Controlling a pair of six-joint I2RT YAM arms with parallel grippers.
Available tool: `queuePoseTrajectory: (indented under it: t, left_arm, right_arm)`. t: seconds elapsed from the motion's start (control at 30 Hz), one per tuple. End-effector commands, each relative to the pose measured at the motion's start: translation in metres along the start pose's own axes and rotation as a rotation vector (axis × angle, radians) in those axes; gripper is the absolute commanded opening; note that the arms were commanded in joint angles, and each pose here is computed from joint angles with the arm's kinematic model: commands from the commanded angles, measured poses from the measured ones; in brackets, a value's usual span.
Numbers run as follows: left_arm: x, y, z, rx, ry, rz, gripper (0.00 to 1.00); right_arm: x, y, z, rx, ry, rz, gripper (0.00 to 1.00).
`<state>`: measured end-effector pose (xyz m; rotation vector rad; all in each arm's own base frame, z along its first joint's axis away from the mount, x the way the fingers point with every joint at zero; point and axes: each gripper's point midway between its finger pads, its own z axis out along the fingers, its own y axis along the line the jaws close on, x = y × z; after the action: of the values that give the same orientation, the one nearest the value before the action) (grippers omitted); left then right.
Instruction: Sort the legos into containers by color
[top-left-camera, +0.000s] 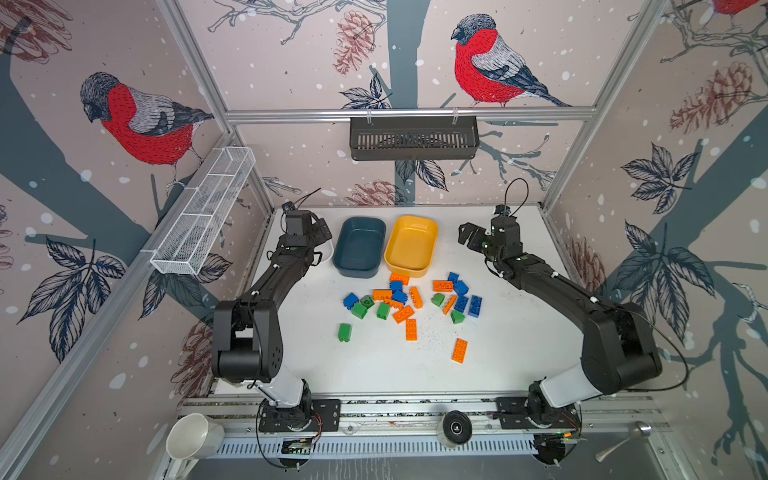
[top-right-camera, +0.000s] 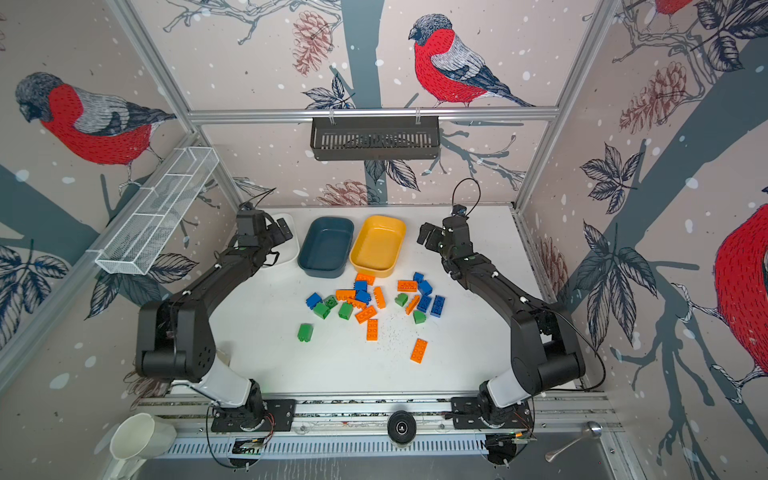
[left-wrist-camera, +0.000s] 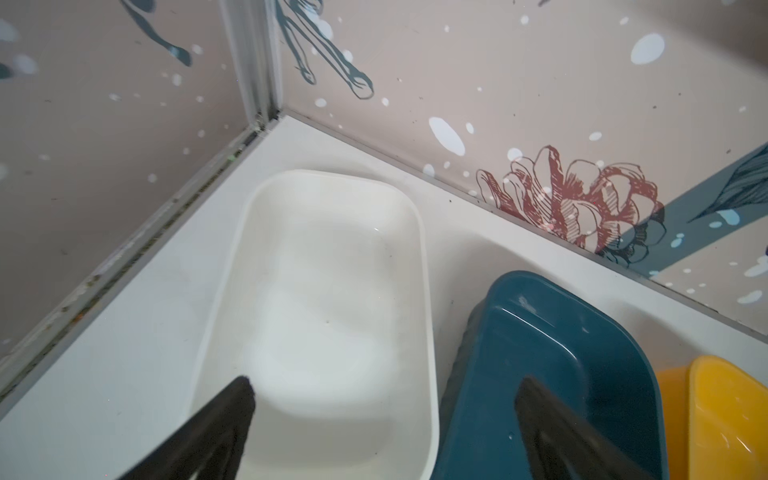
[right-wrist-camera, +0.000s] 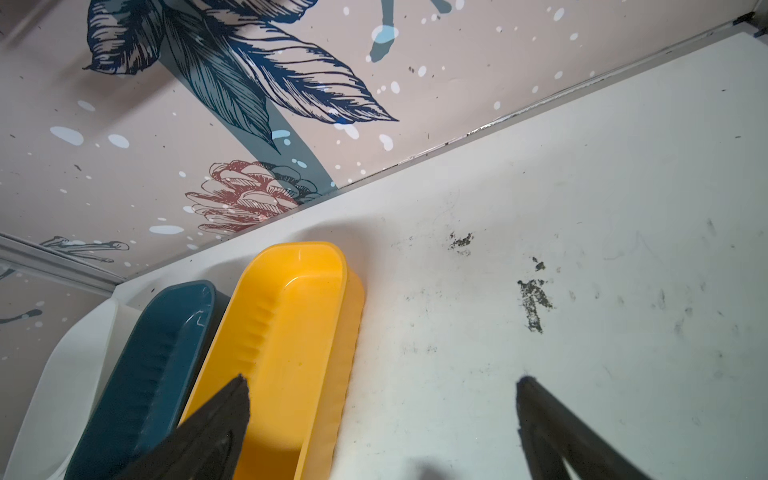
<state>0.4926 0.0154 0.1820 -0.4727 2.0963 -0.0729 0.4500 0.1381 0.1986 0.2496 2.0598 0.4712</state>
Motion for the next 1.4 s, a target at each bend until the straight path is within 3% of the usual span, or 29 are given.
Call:
queuePoseTrajectory:
  t: [0.0, 0.13, 0.3, 0.47, 0.57, 0.73, 1.0, 1.37]
  left_arm:
    - [0.024, -0.015, 0.023, 0.062, 0.161, 0.05, 0.98]
    - [0.035, -0.015, 0.056, 0.014, 0.263, 0.066, 0.98]
    - [0.061, -0.06, 0.075, 0.185, 0.359, 0.176, 0.98]
    - [0.085, -0.064, 0.088, 0.134, 0.424, 0.253, 0.97]
    - [0.092, -0.063, 0.089, 0.126, 0.434, 0.266, 0.91]
    - [0.097, -0.072, 0.082, 0.178, 0.444, 0.31, 0.65]
    - [0.115, -0.076, 0.063, 0.187, 0.474, 0.34, 0.61]
    - [0.143, -0.114, 0.044, 0.176, 0.483, 0.342, 0.43]
  right_arm:
    - [0.004, 0.002, 0.0, -0.006, 0.03, -0.003, 0.99]
    - [0.009, 0.0, -0.005, -0.005, 0.039, -0.019, 1.0]
    - [0.016, -0.007, -0.007, 0.017, 0.053, -0.049, 1.0]
    - [0.02, -0.011, -0.003, 0.034, 0.066, -0.06, 0.99]
    - [0.02, -0.005, 0.0, 0.004, 0.073, -0.068, 1.0]
    - [0.036, 0.025, 0.013, -0.136, 0.132, -0.092, 1.0]
    - [0.06, 0.061, 0.033, -0.201, 0.208, -0.15, 0.99]
    - [0.08, 0.082, 0.049, -0.254, 0.279, -0.21, 1.0]
